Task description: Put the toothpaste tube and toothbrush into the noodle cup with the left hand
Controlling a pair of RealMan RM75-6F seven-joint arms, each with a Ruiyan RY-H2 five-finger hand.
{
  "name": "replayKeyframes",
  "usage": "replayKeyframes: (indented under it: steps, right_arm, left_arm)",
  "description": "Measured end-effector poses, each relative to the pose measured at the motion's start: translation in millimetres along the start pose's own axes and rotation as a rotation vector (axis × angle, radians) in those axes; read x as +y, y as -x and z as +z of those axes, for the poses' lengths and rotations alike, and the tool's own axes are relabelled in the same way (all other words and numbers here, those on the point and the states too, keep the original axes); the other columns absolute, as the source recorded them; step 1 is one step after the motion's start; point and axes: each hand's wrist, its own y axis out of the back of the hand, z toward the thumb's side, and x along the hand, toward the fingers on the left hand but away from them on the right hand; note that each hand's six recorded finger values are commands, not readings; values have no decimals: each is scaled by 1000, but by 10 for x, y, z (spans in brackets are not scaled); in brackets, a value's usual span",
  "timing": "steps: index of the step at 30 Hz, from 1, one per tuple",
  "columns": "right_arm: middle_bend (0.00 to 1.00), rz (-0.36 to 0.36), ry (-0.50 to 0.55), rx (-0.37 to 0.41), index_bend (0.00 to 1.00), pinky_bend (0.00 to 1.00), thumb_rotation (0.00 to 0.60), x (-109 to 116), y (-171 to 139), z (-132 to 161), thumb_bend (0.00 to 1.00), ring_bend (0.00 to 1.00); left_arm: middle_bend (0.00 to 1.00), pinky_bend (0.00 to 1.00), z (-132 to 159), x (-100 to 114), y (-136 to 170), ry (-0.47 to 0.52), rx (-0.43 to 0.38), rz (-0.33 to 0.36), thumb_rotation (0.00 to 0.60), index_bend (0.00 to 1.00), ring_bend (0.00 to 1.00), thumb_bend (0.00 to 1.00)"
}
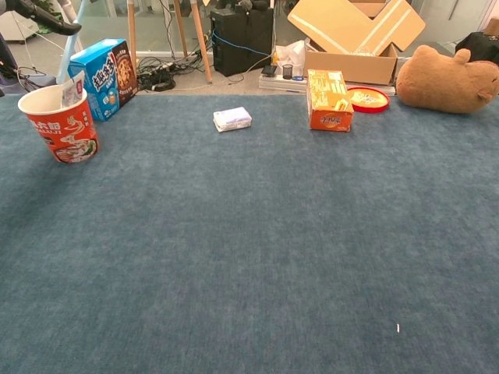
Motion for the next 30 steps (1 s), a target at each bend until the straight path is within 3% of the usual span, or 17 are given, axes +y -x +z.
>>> replayKeyframes:
  steps: [30]
  right_arm:
    - [418,13,0,0,389,560,600,-30,-16,-2,350,290]
  left_arm:
    - [0,0,-308,-92,80,54,51,-37,600,656,0,355]
